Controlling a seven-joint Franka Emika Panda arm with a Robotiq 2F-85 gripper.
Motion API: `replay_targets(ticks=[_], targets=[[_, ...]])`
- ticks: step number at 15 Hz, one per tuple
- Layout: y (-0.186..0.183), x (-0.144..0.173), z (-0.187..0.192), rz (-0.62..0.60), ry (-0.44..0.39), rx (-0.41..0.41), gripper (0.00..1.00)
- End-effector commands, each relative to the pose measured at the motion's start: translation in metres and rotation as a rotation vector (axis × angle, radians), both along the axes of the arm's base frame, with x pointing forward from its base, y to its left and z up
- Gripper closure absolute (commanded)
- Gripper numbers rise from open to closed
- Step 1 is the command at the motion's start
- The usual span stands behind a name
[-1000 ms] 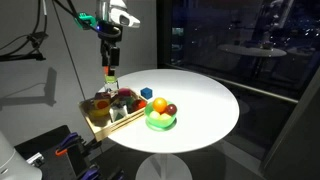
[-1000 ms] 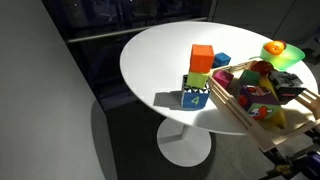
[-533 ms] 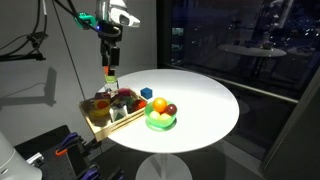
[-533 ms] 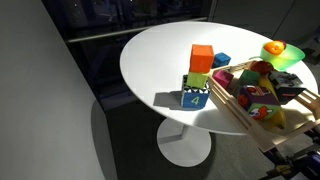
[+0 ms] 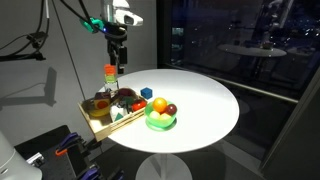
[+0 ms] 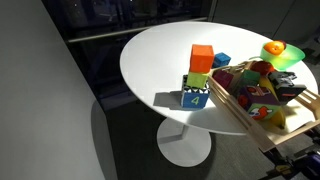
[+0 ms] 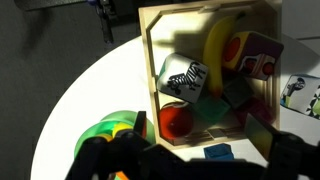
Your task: Pick up the blue block from the table and put it in the wooden tray
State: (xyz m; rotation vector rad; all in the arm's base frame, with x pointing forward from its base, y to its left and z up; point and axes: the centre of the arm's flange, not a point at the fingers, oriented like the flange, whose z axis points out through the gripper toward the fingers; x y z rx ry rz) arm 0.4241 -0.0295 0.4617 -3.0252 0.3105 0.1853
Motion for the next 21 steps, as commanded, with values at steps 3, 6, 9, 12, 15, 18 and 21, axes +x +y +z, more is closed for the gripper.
replay_targets(ticks=[3, 6, 9, 12, 15, 18, 21], targets=[[0.022, 0.042, 0.004, 0.009, -0.095, -0.037, 0.00], [0.033, 0.067, 0.002, 0.023, -0.144, -0.050, 0.00], [0.047, 0.091, -0.005, 0.029, -0.171, -0.065, 0.00], [0.060, 0.115, -0.019, 0.029, -0.168, -0.094, 0.00], [0.070, 0.138, -0.036, 0.042, -0.162, -0.127, 0.00], [0.081, 0.157, -0.053, 0.057, -0.151, -0.145, 0.00], [0.093, 0.170, -0.072, 0.074, -0.145, -0.158, 0.00]])
